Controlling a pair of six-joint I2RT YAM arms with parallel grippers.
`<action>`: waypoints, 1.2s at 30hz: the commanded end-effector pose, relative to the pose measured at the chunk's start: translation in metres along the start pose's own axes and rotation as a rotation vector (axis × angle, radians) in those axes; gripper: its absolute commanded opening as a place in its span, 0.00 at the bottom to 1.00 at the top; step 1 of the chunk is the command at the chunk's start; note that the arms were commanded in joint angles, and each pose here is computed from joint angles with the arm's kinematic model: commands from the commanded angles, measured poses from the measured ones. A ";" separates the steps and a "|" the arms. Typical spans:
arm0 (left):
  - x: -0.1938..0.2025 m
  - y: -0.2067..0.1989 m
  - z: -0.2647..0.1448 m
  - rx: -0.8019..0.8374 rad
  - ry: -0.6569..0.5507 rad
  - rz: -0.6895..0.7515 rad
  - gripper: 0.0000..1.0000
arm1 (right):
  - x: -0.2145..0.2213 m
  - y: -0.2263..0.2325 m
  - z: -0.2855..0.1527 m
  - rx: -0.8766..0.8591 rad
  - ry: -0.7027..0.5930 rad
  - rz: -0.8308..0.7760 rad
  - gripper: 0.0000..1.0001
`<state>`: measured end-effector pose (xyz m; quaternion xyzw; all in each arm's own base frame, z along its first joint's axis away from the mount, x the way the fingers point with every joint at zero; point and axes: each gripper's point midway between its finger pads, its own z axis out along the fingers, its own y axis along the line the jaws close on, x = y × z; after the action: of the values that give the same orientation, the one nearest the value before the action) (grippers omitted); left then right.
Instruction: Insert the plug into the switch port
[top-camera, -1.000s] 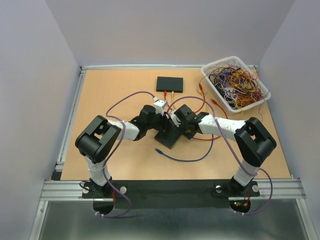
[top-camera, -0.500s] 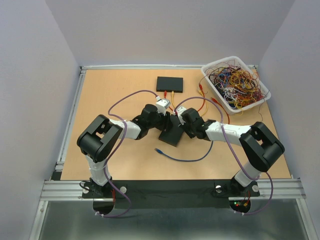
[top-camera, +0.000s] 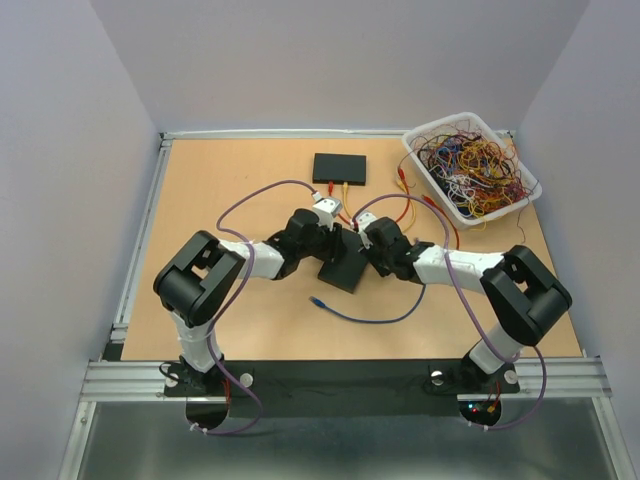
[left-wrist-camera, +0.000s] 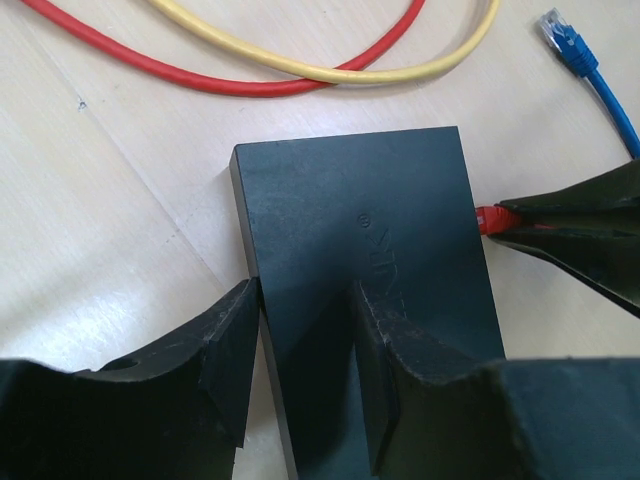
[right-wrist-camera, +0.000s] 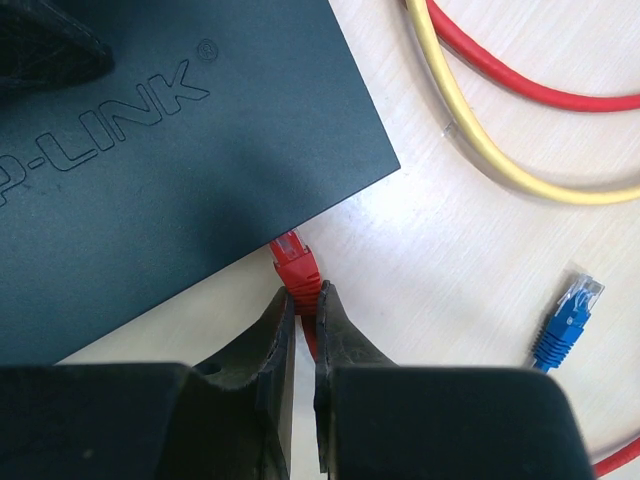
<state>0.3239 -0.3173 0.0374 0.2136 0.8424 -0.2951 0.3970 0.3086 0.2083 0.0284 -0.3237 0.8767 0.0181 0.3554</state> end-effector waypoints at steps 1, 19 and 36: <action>0.118 -0.060 -0.030 0.165 0.431 -0.057 0.48 | -0.174 0.023 -0.053 -0.157 -0.648 0.139 0.01; 0.076 0.015 -0.035 -0.186 0.334 -0.181 0.60 | -0.165 0.061 -0.036 -0.249 -0.533 0.274 0.00; 0.034 0.079 -0.058 -0.394 0.266 -0.222 0.68 | -0.201 0.080 -0.004 -0.276 -0.498 0.322 0.07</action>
<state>0.3619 -0.2267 0.0386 0.0534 0.9145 -0.1568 0.3691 0.3320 0.3074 0.0333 -0.2445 0.8864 0.1412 0.3669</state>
